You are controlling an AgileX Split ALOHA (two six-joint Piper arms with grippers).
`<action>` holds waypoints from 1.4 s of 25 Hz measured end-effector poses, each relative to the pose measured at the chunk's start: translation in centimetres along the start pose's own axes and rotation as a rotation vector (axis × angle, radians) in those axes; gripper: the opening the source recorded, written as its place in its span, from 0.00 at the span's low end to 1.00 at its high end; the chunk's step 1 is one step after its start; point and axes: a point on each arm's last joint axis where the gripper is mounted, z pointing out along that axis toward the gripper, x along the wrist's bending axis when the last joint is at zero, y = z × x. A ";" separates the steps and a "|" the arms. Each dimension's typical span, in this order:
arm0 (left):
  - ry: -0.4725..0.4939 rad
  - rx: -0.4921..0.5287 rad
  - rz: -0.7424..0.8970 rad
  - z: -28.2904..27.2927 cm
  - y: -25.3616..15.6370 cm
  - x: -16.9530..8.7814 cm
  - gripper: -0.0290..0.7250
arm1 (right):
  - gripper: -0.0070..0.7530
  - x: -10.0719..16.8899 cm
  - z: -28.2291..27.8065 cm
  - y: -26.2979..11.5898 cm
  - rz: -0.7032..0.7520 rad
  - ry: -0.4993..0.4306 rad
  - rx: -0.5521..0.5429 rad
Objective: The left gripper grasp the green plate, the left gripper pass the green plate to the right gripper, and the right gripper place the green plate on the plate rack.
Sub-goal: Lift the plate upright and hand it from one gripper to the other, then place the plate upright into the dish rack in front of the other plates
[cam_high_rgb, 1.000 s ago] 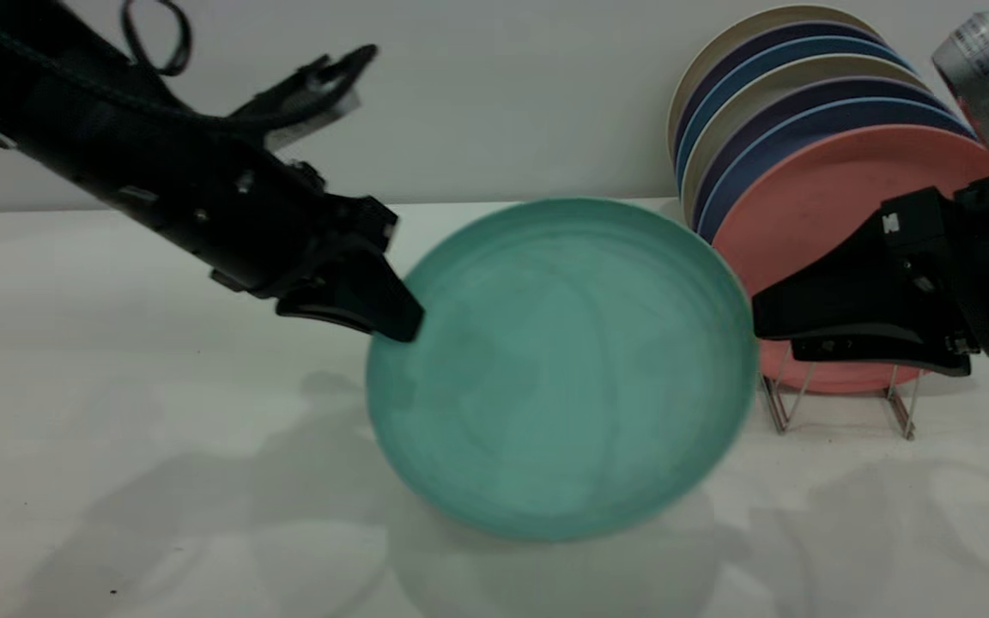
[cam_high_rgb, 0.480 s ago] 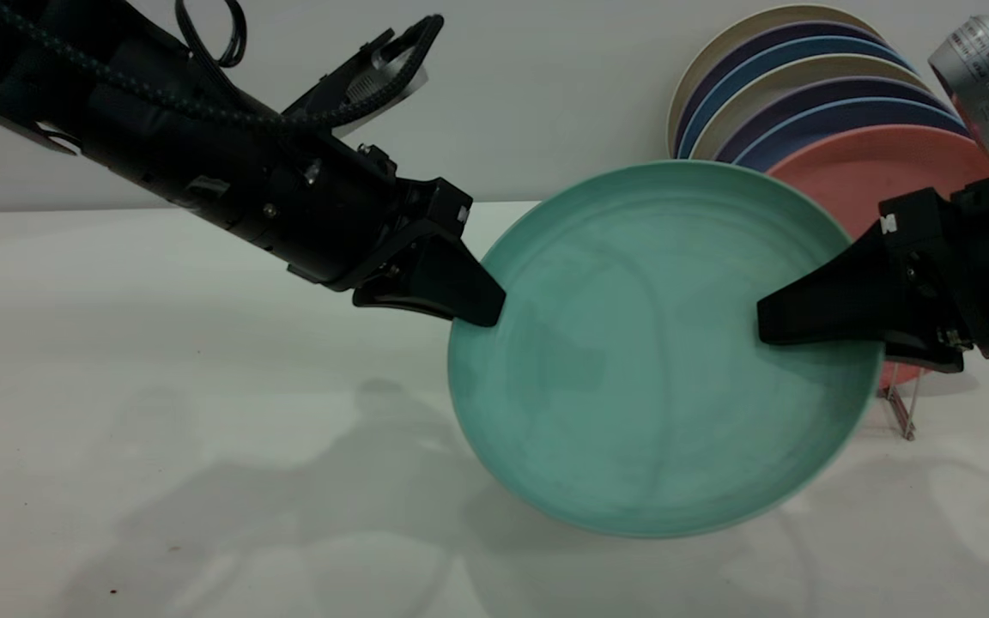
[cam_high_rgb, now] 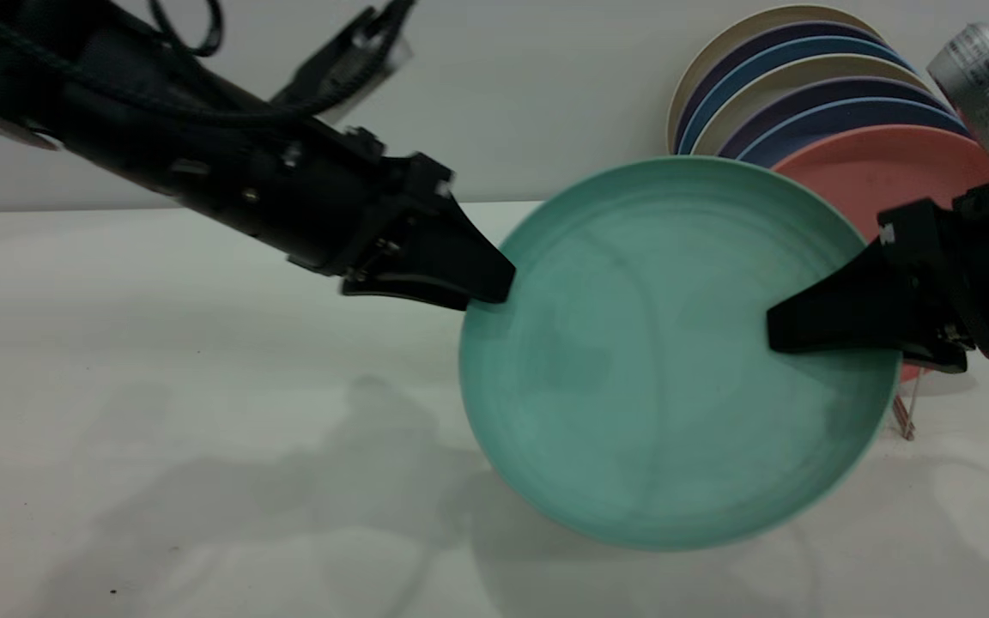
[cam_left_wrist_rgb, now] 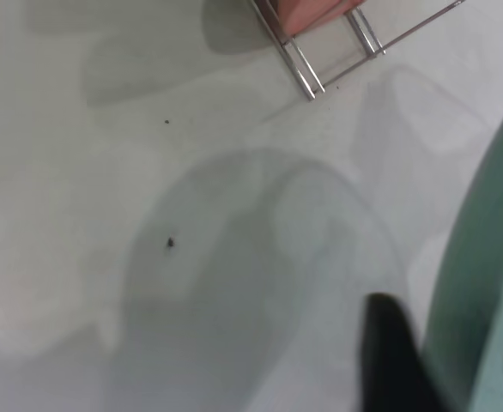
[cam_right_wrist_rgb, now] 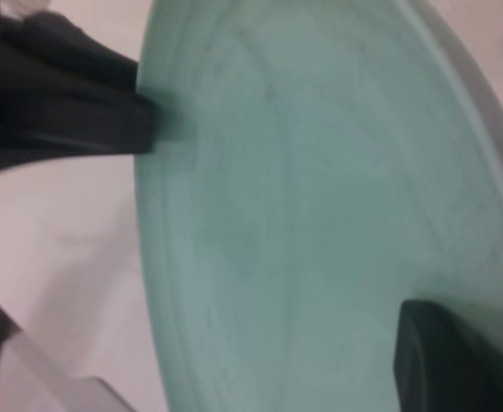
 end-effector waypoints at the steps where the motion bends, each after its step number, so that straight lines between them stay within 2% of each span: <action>1: -0.001 0.010 -0.014 -0.5 -0.1 0.5 0.74 | 0.13 -0.1 0.0 0.0 -0.022 -0.009 0.002; 2: 0.008 0.020 -0.033 -1.2 -0.2 1.2 0.85 | 0.13 -0.2 -0.1 0.0 -0.053 -0.019 0.002; 3: 0.023 0.043 -0.039 -1.9 -0.3 1.7 0.92 | 0.13 -0.3 -0.2 0.1 -0.087 -0.024 -0.002; 4: 0.052 0.068 -0.063 -2.9 -0.5 2.5 0.96 | 0.13 -0.4 -0.5 0.3 -0.124 -0.032 -0.012; 6: 0.126 0.112 -0.082 -5.2 -0.9 3.9 0.98 | 0.13 -0.5 -1.4 1.1 -0.212 -0.048 -0.033; 9: 0.272 0.159 -0.154 -8.7 -1.4 5.7 0.94 | 0.13 0.1 -3.3 3.3 -0.419 -0.108 -0.041; 13: 0.456 0.160 -0.253 -12.1 -2.1 7.9 0.81 | 0.13 1.8 -6.1 6.2 -0.780 -0.226 0.015; 16: 0.524 0.164 -0.303 -13.3 -2.6 8.9 0.73 | 0.13 2.9 -7.7 8.2 -1.011 -0.286 0.074; 19: 0.541 0.168 -0.321 -13.5 -2.7 9.1 0.71 | 0.13 3.3 -8.7 10.4 -1.178 -0.320 0.147; 24: 0.543 0.167 -0.328 -13.5 -2.7 9.2 0.70 | 0.13 3.1 -9.2 13.3 -1.295 -0.347 0.239; 29: 0.543 0.167 -0.328 -13.5 -2.7 9.2 0.70 | 0.13 3.5 -9.5 16.2 -1.341 -0.360 0.216; 35: 0.543 0.168 -0.328 -13.5 -2.7 9.2 0.70 | 0.13 2.6 -9.1 17.2 -1.369 -0.402 0.232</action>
